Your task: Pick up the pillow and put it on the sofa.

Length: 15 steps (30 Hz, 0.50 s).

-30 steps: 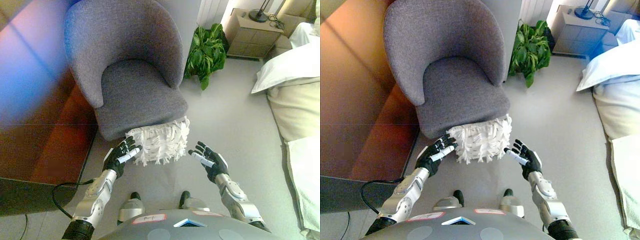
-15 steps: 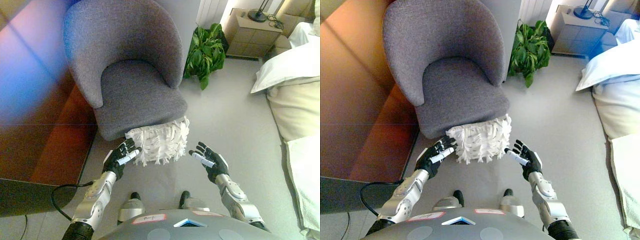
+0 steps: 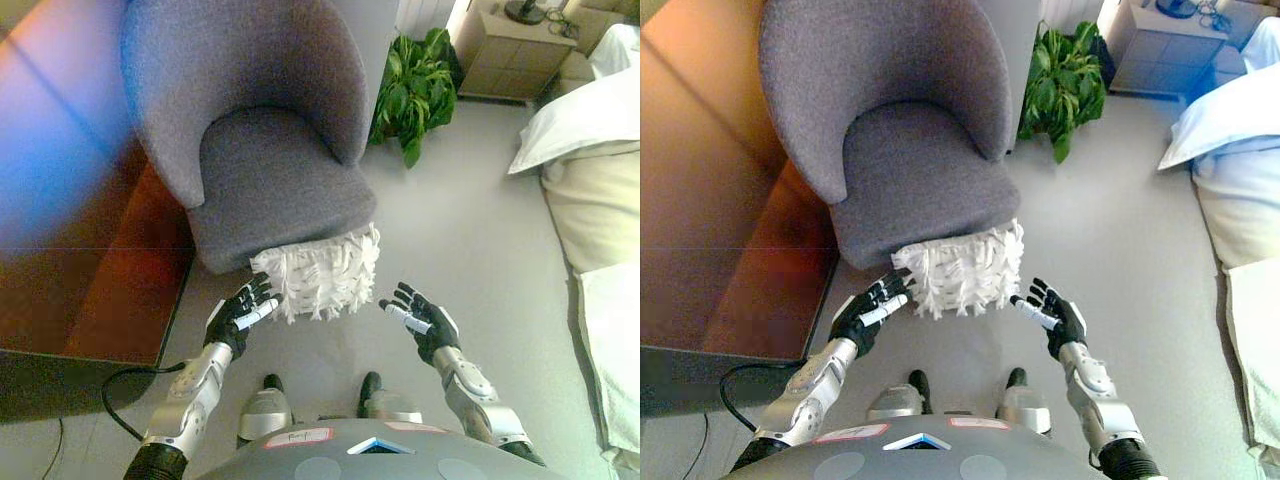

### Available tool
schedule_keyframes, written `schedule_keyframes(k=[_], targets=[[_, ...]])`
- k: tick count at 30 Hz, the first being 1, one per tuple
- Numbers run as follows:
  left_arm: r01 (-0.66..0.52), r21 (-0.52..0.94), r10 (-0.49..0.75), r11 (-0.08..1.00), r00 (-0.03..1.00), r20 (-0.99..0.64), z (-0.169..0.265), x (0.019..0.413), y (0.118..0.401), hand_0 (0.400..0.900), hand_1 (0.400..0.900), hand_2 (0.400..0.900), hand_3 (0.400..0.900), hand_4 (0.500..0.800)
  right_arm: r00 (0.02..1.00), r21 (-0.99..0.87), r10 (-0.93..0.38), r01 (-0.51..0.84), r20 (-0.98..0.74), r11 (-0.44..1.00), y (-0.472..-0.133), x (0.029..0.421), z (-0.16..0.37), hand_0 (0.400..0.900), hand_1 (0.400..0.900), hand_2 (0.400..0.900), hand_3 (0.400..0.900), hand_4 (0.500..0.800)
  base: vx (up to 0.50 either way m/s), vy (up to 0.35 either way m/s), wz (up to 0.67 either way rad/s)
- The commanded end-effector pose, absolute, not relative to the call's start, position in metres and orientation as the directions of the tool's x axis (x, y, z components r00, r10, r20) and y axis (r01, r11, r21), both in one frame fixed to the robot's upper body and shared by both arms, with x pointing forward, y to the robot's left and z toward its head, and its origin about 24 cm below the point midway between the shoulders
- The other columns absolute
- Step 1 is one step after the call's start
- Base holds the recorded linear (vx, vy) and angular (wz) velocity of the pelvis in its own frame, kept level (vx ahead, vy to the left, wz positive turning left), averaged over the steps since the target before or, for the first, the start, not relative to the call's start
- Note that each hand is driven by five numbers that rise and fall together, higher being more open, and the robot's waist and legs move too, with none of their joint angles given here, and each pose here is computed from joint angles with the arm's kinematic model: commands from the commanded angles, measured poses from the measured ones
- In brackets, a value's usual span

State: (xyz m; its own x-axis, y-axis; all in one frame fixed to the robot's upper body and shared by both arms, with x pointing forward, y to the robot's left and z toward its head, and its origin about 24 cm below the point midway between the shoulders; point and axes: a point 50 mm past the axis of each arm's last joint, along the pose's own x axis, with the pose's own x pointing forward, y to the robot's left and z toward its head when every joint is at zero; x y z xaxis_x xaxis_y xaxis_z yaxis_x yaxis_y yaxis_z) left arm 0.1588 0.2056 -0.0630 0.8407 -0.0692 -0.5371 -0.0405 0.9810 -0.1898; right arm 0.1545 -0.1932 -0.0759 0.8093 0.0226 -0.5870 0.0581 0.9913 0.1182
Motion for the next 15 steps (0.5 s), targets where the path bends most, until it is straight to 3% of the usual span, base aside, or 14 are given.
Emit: schedule_keyframes(k=[1,10,15], targets=[[0.027,-0.260,-0.107,0.965,0.948,-0.301,-0.025,0.185,0.201,0.900,0.900,0.900,0.900,0.800,0.913,0.042,0.025,-0.008,-0.407,0.999,-0.214,0.180,-0.039,0.900,0.900,0.900,0.900,0.800,0.102,-0.073,-0.13],[0.010,-0.292,-0.100,0.956,0.950,-0.296,-0.028,0.173,0.203,0.900,0.900,0.900,0.900,0.800,0.907,0.037,0.030,-0.016,-0.419,0.999,-0.215,0.168,-0.042,0.900,0.900,0.900,0.900,0.800,0.247,0.069,-0.17],[-0.009,-0.315,-0.088,0.949,0.952,-0.293,-0.034,0.164,0.198,0.900,0.900,0.900,0.900,0.800,0.901,0.033,0.078,-0.071,-0.426,0.997,-0.214,0.161,-0.045,0.900,0.900,0.900,0.900,0.800,0.490,0.158,-0.44]])
